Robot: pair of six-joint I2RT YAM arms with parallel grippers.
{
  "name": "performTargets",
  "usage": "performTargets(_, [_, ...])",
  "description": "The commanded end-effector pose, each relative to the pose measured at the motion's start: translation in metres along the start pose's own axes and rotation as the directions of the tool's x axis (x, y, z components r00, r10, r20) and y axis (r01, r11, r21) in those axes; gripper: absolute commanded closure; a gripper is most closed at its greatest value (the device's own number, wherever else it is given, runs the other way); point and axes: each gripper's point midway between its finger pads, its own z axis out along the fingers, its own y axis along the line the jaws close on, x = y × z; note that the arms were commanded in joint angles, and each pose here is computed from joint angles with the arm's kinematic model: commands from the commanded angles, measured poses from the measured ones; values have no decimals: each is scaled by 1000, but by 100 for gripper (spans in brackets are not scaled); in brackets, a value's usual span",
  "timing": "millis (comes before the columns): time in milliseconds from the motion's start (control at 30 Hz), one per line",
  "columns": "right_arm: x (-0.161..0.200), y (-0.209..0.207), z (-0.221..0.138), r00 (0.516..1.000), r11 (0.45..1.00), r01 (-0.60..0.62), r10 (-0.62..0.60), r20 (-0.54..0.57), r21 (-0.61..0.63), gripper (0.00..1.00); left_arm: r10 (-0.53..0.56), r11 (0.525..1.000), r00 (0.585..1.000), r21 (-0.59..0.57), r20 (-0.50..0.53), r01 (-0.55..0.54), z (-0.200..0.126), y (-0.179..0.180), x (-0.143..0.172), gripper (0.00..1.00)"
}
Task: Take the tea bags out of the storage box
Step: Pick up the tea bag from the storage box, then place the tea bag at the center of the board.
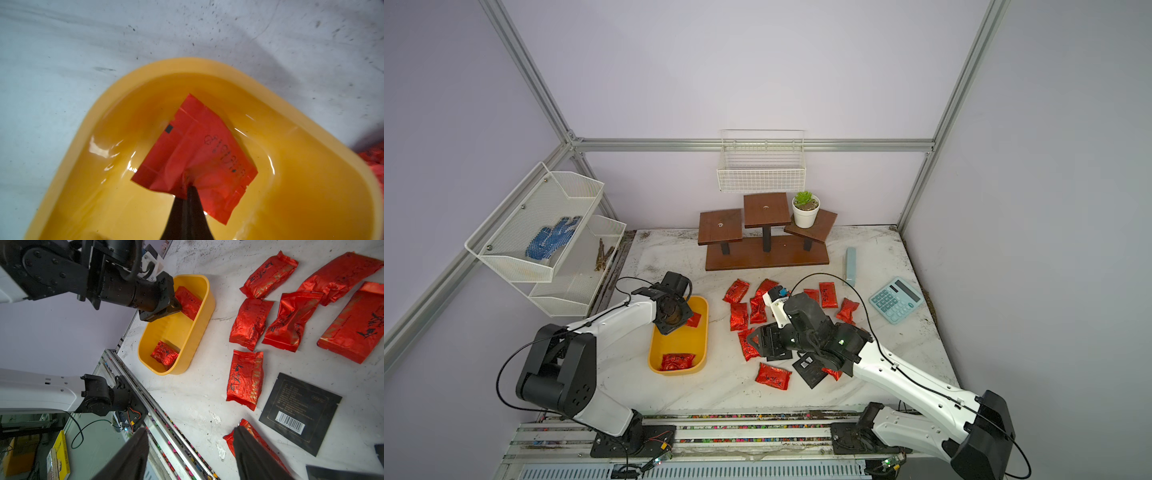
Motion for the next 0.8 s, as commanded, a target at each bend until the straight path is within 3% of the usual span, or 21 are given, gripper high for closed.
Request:
performTargets(0, [1, 4, -6, 1000, 1000, 1, -1, 16, -18, 31, 18, 999, 999, 42, 34, -19, -29, 4, -7, 100])
performTargets(367, [2, 5, -18, 1000, 1000, 6, -5, 31, -19, 31, 136, 971, 989, 188, 65, -146, -100, 11, 6, 100])
performTargets(533, [-1, 6, -25, 999, 1000, 18, -17, 41, -5, 31, 299, 915, 952, 267, 59, -303, -132, -14, 21, 100])
performTargets(767, [1, 2, -39, 999, 999, 21, -22, 49, 27, 31, 496, 805, 867, 347, 51, -481, -154, -59, 84, 100])
